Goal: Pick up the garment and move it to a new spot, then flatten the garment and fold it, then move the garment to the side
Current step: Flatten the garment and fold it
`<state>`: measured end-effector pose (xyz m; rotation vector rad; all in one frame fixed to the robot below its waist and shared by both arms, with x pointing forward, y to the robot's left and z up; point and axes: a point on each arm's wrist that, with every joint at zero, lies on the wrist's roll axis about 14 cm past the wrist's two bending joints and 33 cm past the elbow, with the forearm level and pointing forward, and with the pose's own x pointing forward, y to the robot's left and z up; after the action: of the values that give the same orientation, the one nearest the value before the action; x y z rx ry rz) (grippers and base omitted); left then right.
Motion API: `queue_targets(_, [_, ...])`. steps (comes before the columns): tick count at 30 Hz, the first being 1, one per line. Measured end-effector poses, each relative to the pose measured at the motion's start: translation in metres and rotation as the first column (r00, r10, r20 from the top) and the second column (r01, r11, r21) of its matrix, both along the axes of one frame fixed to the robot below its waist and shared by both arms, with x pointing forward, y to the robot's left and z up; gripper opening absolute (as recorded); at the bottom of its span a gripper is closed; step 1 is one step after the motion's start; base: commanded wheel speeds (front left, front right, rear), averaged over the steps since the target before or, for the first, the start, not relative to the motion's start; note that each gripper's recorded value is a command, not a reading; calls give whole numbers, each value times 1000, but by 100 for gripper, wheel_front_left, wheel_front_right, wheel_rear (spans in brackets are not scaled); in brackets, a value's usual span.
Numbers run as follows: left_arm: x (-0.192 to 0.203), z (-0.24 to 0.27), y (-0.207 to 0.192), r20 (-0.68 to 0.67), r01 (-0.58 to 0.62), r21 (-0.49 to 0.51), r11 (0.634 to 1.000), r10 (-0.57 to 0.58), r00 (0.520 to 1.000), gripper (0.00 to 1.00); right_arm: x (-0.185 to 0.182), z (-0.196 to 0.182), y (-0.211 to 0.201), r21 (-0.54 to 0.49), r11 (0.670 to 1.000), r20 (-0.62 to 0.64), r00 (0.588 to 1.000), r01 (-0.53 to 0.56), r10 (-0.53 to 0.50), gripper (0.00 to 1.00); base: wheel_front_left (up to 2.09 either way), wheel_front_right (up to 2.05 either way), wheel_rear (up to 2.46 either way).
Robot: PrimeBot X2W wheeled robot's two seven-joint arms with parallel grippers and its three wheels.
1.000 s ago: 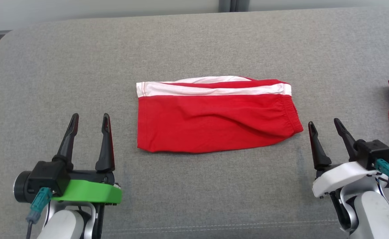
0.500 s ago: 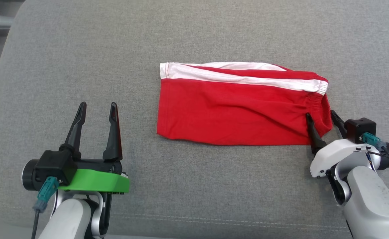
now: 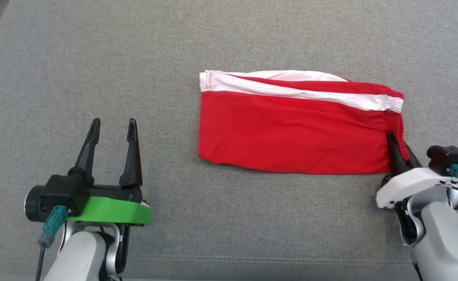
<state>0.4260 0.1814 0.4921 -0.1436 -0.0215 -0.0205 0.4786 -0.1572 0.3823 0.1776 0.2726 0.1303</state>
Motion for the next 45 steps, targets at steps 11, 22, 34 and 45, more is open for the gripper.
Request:
queue_targets(11, [9, 2, -15, 16, 45, -6, 999, -45, 999, 100, -9, 34, -40, 5, 995, 104, 990, 99, -99, 0, 0, 0, 0])
queue_targets(22, [10, 4, -18, 22, 55, -3, 998, -55, 998, 100, 0, 122, 82, 160, 960, 316, 933, -231, 172, 0, 0, 0, 0])
queue_targets(34, [11, 7, -15, 33, 48, -13, 999, -47, 998, 100, -2, 84, 176, 150, 881, 201, 886, -449, 418, 0, 0, 0, 0])
queue_targets(45, [9, 0, -9, 14, 26, -11, 1000, -26, 1000, 100, -7, 59, 213, 178, 835, 165, 853, -520, 496, 100, 0, 0, 0])
